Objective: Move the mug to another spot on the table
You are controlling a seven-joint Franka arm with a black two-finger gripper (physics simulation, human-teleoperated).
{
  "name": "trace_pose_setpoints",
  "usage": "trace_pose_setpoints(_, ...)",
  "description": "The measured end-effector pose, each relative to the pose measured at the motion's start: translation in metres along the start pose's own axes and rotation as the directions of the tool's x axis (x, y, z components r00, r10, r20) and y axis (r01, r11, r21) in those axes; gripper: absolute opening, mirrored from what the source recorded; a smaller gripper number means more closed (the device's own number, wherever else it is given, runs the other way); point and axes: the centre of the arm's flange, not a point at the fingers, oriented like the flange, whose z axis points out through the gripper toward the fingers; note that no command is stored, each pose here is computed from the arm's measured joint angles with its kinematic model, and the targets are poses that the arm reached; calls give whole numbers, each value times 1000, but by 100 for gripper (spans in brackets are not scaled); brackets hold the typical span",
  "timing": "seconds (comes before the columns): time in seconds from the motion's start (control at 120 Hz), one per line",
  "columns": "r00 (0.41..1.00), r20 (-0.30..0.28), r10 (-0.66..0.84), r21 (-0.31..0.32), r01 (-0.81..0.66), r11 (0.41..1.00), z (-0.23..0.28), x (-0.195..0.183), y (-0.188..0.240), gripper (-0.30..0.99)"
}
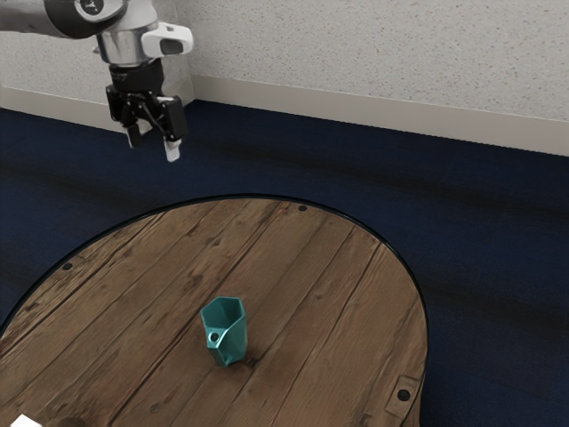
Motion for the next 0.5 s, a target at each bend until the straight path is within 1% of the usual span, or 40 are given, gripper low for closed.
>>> trace_pose_setpoints(0.075, 1000, -6, 9, 10, -9, 1000, -1, 0, 4, 67)
trace_pose_setpoints(0.142, 999, -18, 45, 26, -44, 999, -5, -7, 20, 67)
trace_pose_setpoints(0.242, 985, -28, 171, 49, -170, 984, -10, -27, 83, 67)
trace_pose_setpoints(0.342, 962, -15, 273, 68, -272, 960, -3, -38, 138, 67)
trace_pose_setpoints(0.408, 944, 8, 330, 75, -329, 941, 9, -41, 172, 67)
trace_pose_setpoints(0.5, 920, 71, 385, 80, -390, 917, 42, -33, 215, 67)
